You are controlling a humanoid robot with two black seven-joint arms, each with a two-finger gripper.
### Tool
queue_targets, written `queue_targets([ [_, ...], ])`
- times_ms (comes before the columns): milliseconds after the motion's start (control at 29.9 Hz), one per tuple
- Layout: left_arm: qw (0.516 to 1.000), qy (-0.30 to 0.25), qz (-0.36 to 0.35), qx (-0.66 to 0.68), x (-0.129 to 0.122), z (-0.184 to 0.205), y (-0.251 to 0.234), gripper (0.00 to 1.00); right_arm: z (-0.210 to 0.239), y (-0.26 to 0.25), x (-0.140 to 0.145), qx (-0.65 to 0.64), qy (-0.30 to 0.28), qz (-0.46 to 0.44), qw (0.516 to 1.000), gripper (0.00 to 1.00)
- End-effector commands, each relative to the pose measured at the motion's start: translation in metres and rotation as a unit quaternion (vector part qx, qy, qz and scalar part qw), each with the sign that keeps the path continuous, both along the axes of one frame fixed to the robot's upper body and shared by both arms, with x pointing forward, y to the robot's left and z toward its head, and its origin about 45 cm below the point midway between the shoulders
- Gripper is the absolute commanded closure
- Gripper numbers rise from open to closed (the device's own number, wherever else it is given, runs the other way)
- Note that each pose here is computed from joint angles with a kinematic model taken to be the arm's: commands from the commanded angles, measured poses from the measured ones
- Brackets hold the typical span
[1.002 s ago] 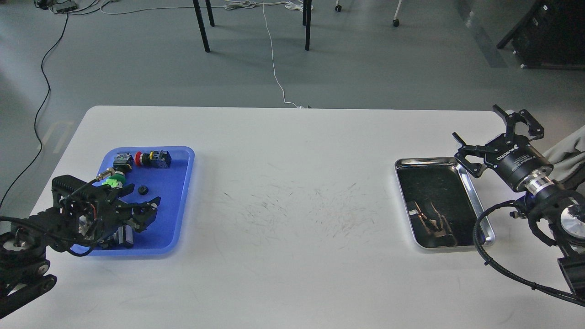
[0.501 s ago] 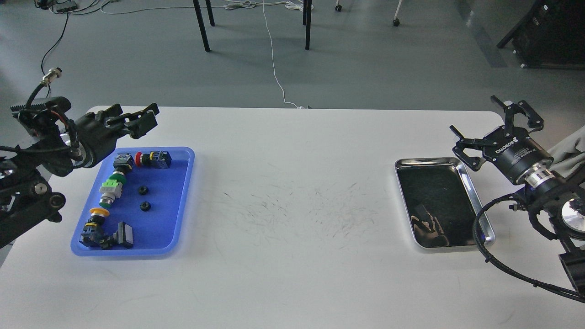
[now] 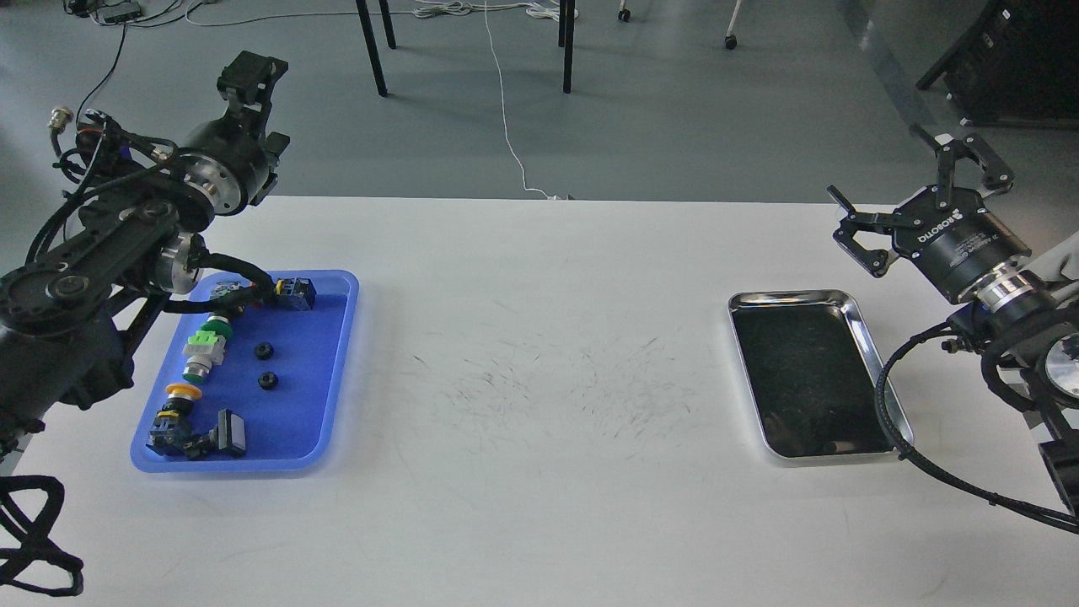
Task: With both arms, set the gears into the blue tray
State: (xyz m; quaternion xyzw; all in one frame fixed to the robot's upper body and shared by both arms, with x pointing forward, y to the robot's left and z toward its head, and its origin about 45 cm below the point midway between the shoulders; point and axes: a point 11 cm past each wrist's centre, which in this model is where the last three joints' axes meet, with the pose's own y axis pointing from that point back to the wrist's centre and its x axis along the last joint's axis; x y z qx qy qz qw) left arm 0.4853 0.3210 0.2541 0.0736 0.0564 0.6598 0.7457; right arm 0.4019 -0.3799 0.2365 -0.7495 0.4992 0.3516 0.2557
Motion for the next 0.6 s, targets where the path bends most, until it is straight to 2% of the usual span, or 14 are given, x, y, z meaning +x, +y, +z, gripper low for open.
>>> queue_targets([
  [0,0.996,0.011,-0.003,-0.085,0.001,-0.007,0.001,0.02,-0.003,-0.006,0.002,-0.002,0.006,-0.009,1.000,0.01],
  [267,0.985,0.022,-0.040,-0.167,-0.015,-0.028,-0.001,0.02,-0.015,-0.029,0.004,-0.003,0.030,-0.044,0.999,0.01],
  [568,0.977,0.003,-0.049,-0.206,-0.014,-0.017,0.002,0.02,-0.018,-0.033,0.004,0.000,0.031,-0.055,0.998,0.01],
])
